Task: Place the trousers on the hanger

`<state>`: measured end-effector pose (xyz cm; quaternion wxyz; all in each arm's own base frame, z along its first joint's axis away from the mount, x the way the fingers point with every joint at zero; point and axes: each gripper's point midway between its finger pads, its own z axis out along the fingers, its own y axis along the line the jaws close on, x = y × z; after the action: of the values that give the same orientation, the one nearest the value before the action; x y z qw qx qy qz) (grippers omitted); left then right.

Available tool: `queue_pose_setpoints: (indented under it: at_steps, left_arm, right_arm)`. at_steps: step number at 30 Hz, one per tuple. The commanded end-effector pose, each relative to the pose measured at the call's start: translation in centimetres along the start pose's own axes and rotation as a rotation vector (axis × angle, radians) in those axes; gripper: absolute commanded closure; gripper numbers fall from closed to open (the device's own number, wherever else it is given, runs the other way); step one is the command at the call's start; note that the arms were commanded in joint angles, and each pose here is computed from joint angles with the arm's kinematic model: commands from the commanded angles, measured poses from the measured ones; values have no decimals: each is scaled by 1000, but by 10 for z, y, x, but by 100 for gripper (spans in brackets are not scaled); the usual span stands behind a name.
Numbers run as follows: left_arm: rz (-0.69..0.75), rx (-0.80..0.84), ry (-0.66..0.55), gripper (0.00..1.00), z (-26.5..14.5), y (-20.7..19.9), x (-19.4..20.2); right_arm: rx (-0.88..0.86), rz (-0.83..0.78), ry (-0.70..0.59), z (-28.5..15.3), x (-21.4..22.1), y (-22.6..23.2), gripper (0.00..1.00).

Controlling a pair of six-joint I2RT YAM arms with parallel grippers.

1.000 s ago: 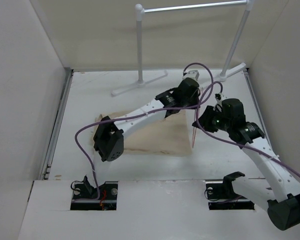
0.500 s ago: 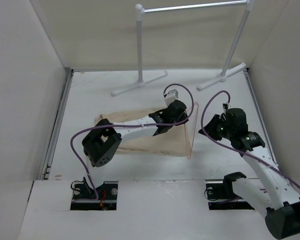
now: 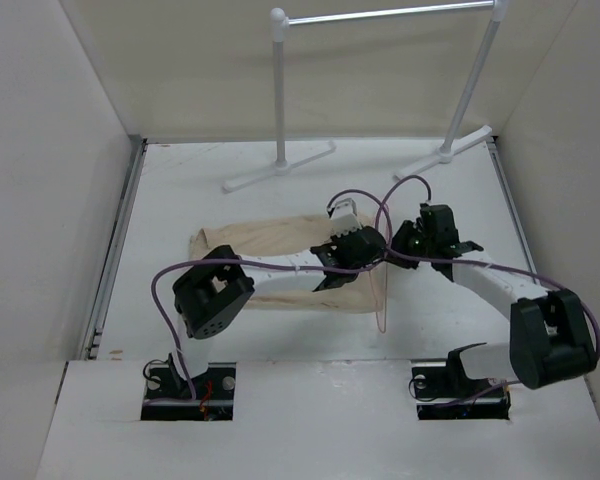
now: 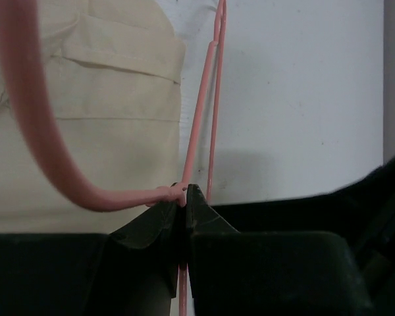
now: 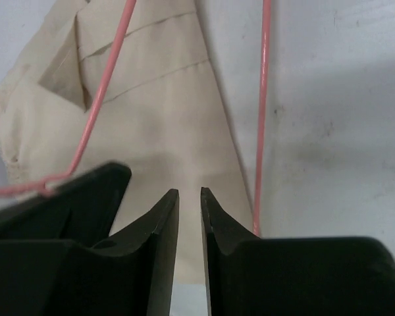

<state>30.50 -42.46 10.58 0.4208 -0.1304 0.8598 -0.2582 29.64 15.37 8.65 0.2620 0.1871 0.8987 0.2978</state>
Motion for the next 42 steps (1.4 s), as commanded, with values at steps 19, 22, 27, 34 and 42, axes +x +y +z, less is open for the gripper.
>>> queue_pose_setpoints:
  at_steps: [19,22,27,34,42]
  left_arm:
    - [1,-129,-225,100,5,23,-1]
    - [-5,-143,-238,100,3,31,-8]
    - [-12,-154,-238,100,4,38,-10]
    - [-17,-199,-260,100,-2,64,-29]
    - [-12,-297,-281,100,-22,131,-56]
  right_arm:
    - [23,9,-17,59,-9,-13,51]
    - [16,31,25,60,6,-15,53]
    - [-35,53,39,60,12,-9,81]
    - [-133,93,-102,20,-32,23,94]
    - [-62,137,-117,7,-40,0,94]
